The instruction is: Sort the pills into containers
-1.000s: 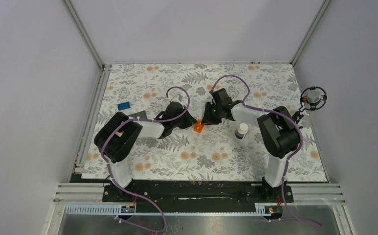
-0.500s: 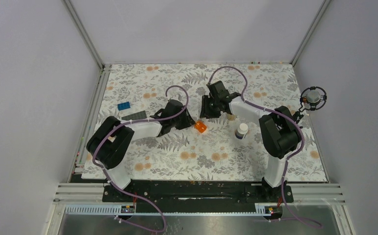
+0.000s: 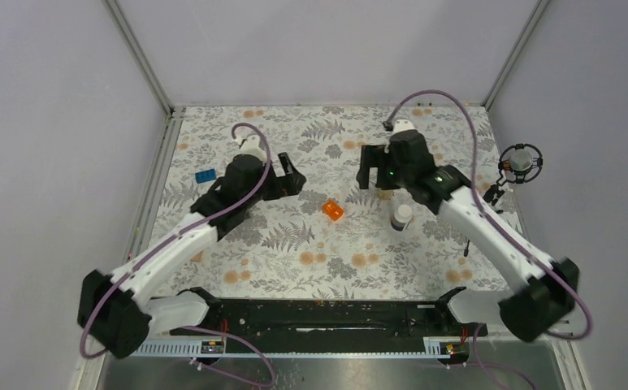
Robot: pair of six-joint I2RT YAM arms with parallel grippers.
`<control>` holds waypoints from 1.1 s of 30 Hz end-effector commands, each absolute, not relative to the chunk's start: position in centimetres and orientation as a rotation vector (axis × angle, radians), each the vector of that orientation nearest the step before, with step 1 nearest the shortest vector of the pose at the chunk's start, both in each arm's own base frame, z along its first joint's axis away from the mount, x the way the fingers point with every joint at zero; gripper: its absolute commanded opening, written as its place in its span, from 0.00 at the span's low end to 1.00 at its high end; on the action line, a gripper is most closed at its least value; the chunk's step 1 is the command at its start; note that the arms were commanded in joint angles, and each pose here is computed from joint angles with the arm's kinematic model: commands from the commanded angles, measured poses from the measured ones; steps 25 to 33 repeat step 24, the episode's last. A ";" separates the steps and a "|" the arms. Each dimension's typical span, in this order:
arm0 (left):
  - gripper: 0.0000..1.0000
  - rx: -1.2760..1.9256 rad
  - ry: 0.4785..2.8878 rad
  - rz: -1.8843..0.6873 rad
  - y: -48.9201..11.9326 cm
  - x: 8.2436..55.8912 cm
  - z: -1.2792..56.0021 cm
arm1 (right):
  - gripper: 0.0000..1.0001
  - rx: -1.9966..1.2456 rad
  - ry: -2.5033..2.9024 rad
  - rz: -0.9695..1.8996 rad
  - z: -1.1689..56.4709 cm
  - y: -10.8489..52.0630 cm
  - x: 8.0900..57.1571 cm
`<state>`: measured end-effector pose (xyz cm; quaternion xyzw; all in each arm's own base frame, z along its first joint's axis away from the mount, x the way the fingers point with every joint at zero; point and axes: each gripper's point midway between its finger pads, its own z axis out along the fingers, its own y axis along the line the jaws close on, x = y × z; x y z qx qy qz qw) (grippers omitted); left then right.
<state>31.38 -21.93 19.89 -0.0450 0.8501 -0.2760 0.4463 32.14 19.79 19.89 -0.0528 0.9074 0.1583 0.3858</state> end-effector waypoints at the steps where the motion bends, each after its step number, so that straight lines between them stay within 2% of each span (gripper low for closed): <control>1: 0.99 -0.096 2.102 -0.483 -16.8 28.1 21.4 | 0.99 -0.086 2.159 0.164 25.3 12.4 28.1; 10: 0.99 -0.128 1.980 -0.403 -10.4 22.0 27.0 | 0.99 0.209 1.799 -0.048 34.6 -1.1 17.5; 16: 0.99 -0.168 1.880 -0.399 -7.2 19.0 30.8 | 0.99 0.359 1.643 -0.082 37.5 -6.9 11.7; 20: 0.99 -0.138 1.824 -0.405 -6.5 18.0 31.8 | 0.99 0.398 1.580 -0.054 38.7 -8.3 9.8; 33: 0.99 -0.142 1.802 -0.416 -6.2 17.6 32.1 | 0.99 0.366 1.579 0.025 39.1 -7.2 9.7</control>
